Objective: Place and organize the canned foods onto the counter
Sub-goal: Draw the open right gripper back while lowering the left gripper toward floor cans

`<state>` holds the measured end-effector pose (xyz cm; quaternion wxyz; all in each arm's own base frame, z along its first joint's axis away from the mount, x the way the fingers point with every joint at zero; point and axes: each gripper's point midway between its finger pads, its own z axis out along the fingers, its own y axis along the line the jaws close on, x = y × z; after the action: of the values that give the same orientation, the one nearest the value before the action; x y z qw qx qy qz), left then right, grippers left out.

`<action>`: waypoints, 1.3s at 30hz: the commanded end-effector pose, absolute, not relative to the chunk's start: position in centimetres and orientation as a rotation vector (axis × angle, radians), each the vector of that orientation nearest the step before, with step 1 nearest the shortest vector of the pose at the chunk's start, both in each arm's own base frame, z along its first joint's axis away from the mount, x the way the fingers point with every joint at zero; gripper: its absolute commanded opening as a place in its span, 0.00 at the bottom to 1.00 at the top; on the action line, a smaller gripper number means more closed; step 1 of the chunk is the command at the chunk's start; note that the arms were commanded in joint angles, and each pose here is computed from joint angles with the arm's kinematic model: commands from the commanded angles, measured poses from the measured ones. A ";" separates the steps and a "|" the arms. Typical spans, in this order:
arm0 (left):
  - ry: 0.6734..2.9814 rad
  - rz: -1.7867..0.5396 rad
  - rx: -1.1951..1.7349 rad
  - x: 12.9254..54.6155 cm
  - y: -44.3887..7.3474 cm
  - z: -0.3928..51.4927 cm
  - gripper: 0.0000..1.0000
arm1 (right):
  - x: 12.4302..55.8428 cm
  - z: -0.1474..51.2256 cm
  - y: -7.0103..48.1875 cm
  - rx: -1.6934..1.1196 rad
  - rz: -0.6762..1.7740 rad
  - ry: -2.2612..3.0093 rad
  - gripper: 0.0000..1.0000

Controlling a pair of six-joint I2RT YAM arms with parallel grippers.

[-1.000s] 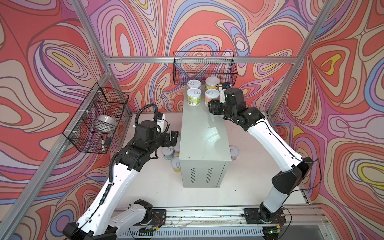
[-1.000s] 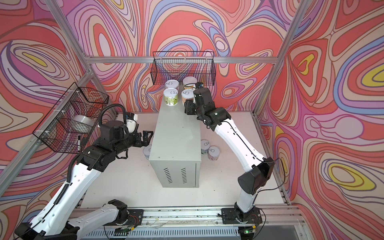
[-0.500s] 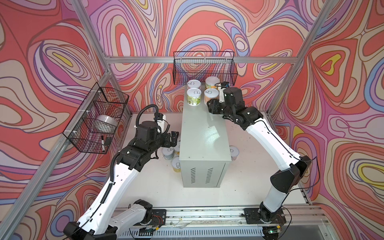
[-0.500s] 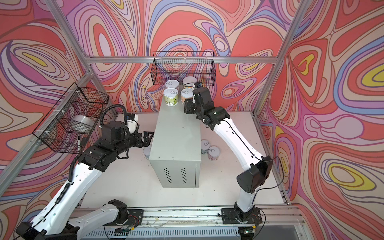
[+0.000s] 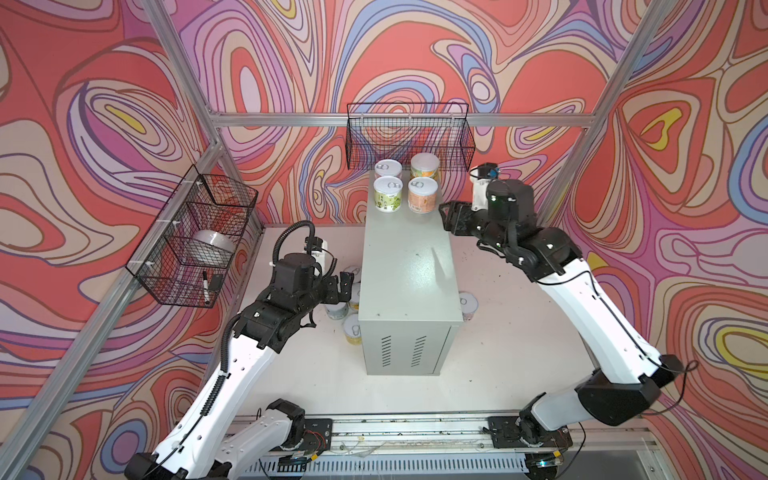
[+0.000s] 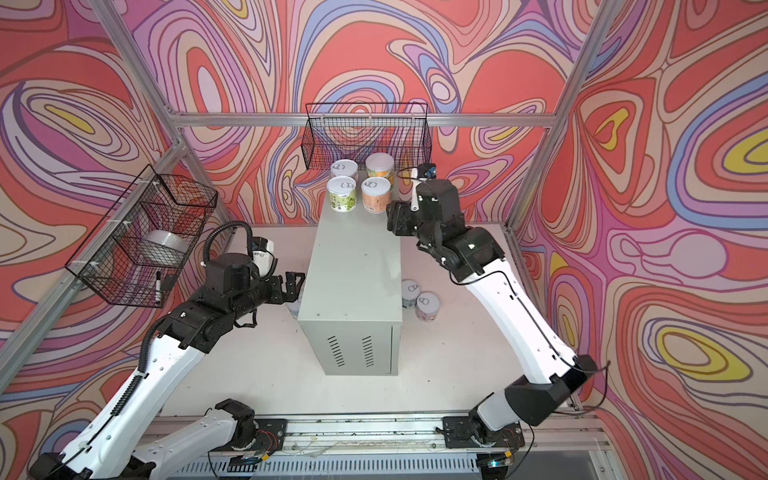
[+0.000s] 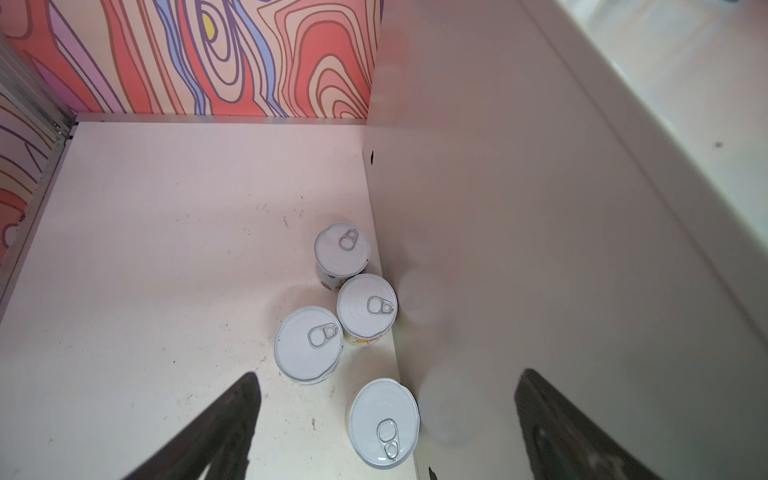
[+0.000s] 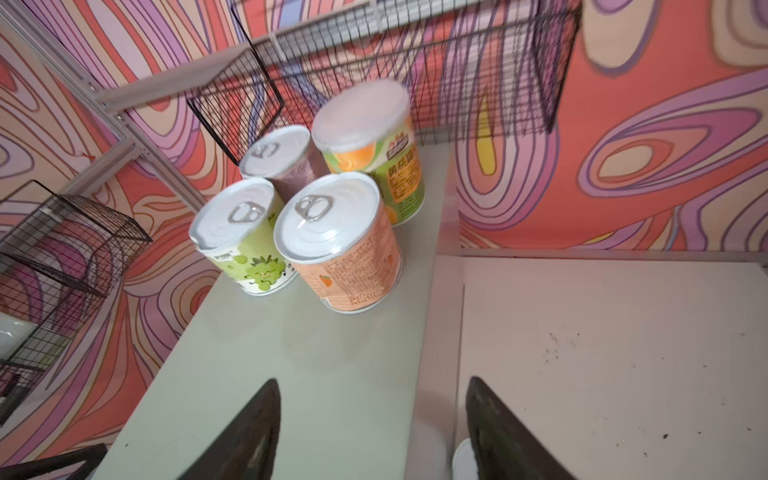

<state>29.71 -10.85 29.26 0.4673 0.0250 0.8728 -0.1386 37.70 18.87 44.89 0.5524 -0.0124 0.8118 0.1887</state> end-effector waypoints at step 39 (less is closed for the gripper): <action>2.421 -0.552 -0.305 25.4 -11.5 11.0 0.97 | 32.8 24.1 11.6 0.293 0.321 2.280 0.81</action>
<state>24.52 -11.24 11.05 0.3026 -0.1053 0.9251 -0.2038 33.00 11.65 24.70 0.3982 0.1071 0.9033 0.1183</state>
